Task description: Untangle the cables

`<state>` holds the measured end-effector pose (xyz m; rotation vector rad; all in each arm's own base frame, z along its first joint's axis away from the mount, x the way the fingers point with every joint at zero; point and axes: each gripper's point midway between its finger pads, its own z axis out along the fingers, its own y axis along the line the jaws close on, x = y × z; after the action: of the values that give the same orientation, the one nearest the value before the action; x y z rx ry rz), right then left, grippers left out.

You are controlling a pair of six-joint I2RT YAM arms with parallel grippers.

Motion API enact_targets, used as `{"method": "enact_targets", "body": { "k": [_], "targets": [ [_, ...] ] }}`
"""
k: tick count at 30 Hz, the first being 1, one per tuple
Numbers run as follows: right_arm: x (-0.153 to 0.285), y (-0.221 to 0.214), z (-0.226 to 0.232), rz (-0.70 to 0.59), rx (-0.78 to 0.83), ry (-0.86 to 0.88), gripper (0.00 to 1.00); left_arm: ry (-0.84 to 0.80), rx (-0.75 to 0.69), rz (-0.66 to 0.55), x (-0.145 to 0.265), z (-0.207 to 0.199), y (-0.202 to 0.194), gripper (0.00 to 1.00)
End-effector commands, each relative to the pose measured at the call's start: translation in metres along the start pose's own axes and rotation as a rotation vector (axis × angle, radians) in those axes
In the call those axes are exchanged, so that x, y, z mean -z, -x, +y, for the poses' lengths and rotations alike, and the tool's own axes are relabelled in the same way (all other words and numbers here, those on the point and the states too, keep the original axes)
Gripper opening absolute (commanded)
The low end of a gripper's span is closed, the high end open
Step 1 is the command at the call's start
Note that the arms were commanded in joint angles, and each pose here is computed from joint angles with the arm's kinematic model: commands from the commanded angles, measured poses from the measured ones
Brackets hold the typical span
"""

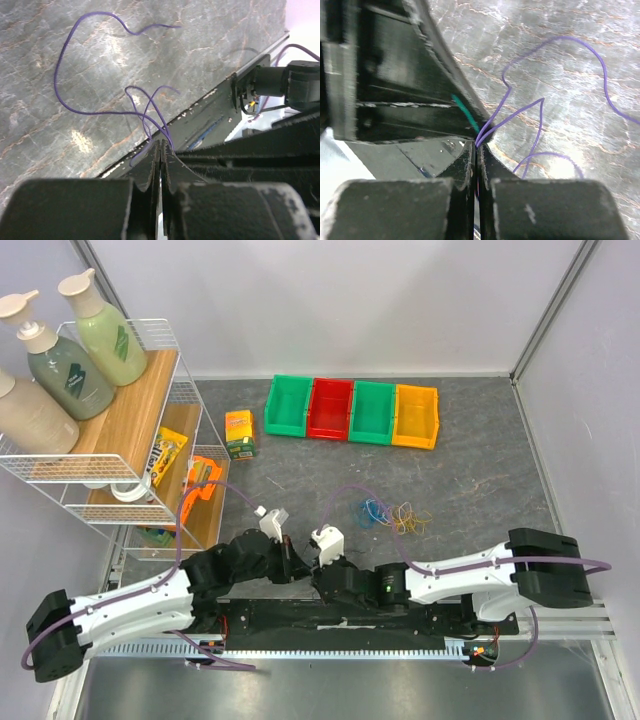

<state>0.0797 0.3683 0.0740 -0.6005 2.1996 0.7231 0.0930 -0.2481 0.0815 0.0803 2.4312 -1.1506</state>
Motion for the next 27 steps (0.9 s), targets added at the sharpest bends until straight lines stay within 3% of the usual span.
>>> {"method": "enact_targets", "body": {
  "k": [1,5,9,16,23,27],
  "targets": [
    [0.012,0.017,-0.024,-0.126,-0.083,-0.057,0.00,-0.146,-0.054,-0.046,0.020,-0.044,0.019,0.10],
    [0.027,0.007,-0.048,-0.142,-0.127,-0.054,0.00,-0.331,-0.161,-0.101,0.054,-0.091,0.034,0.38],
    [0.041,0.014,-0.064,-0.158,-0.144,-0.025,0.00,-0.499,-0.280,-0.150,0.095,-0.138,0.048,0.52],
    [0.060,0.115,-0.066,-0.212,-0.125,0.124,0.00,-0.750,-0.450,-0.119,0.147,-0.192,0.042,0.66],
    [0.082,0.257,-0.149,-0.341,-0.106,-0.097,0.00,-0.756,-0.420,-0.102,0.144,-0.187,0.036,0.68],
    [0.087,0.312,-0.230,-0.368,-0.144,-0.378,0.00,-0.744,-0.377,-0.085,0.137,-0.181,0.033,0.69]
  ]
}}
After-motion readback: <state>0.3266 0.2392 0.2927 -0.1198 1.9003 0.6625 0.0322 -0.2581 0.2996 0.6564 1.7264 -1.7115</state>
